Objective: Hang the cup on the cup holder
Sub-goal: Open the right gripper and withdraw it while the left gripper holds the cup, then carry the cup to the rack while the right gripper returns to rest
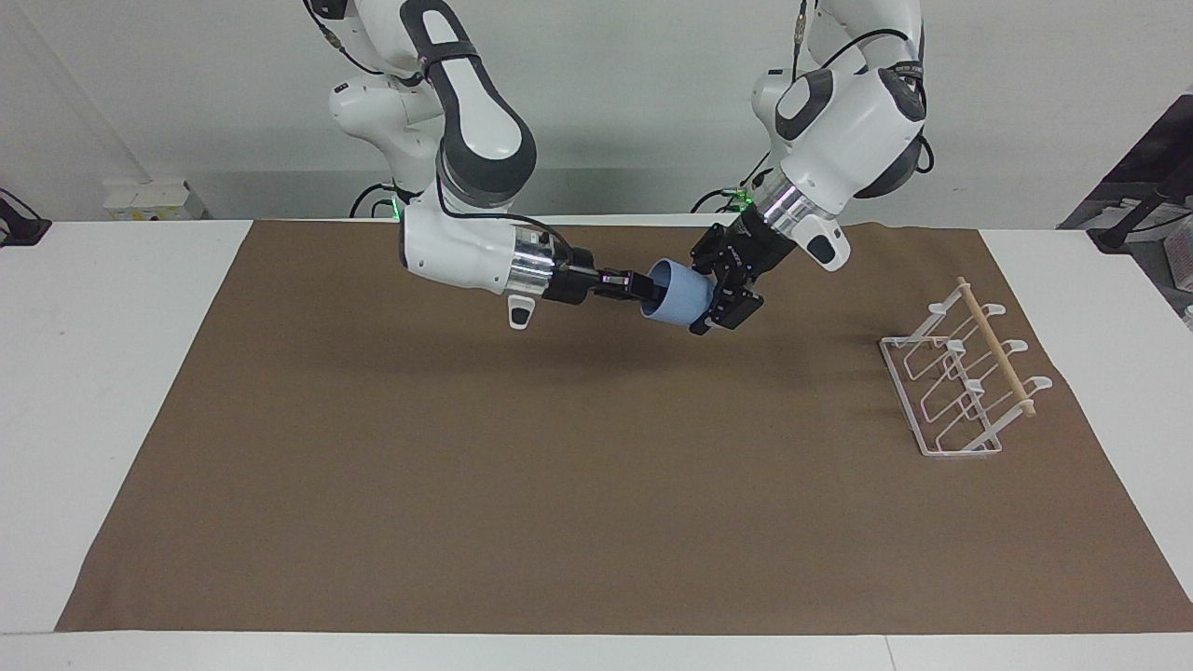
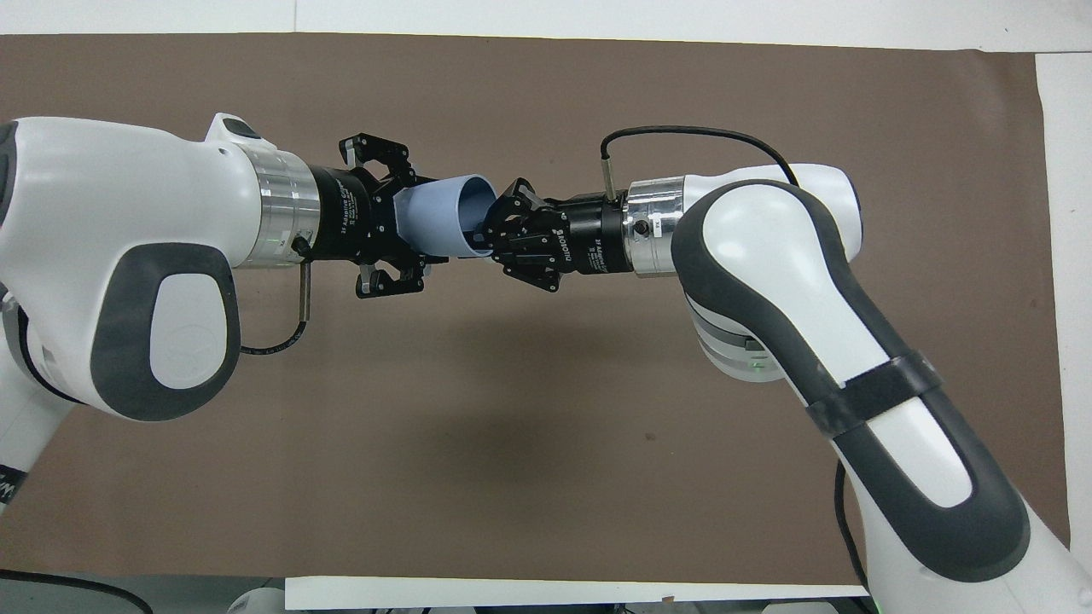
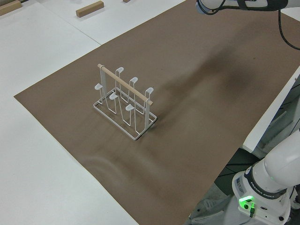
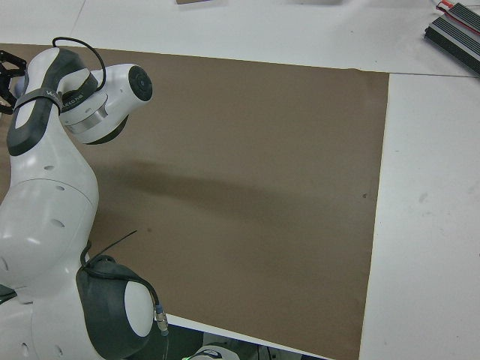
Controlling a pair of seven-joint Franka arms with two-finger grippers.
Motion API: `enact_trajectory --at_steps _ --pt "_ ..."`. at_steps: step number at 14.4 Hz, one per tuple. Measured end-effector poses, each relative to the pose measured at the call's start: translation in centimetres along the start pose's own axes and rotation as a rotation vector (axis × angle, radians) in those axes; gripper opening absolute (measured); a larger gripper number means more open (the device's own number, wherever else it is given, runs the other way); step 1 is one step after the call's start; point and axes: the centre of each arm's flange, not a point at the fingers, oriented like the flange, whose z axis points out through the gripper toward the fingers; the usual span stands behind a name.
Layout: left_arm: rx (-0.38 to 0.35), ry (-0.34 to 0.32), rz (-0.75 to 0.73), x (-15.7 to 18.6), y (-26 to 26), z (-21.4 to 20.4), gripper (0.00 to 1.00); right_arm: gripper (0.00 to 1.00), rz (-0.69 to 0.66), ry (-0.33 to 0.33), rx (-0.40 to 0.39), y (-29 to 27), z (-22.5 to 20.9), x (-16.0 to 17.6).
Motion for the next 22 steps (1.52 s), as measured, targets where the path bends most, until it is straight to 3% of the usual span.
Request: enact_trajectory --at_steps 2,3,7,9,10,12,15,19,22 --pt "0.0 0.0 0.0 0.0 0.0 -0.1 0.77 0.05 -0.001 0.0 0.0 0.0 0.0 0.0" --pt "0.003 0.001 -0.004 0.1 0.0 -0.1 0.77 0.1 -0.002 -0.001 0.001 -0.1 0.0 -0.1" --pt "0.025 0.053 -0.008 2.0 0.7 -0.6 0.77 0.52 -0.009 0.028 0.018 -0.7 -1.1 0.2" --pt "0.03 0.117 0.003 3.6 1.2 -1.1 0.77 0.72 -0.052 0.066 0.012 -2.0 -3.7 0.2" --pt "0.03 0.166 0.019 4.6 1.4 -1.4 0.77 0.84 -0.099 0.102 -0.028 -2.5 -5.5 0.2" --pt "0.028 0.296 0.056 6.9 2.1 -2.2 0.77 1.0 -0.222 0.19 -0.175 -3.1 -8.9 0.0" --pt "0.031 0.562 0.135 11.1 3.0 -3.8 0.77 1.0 -0.375 0.319 -0.449 -2.7 -13.3 0.7" --pt "0.005 0.91 0.27 14.6 4.3 -6.1 0.77 1.0 -0.381 0.397 -0.719 0.2 -20.9 4.0" --pt "-0.009 1.159 0.374 16.7 5.1 -7.3 0.77 1.0 -0.399 0.421 -0.93 0.4 -25.7 4.2"
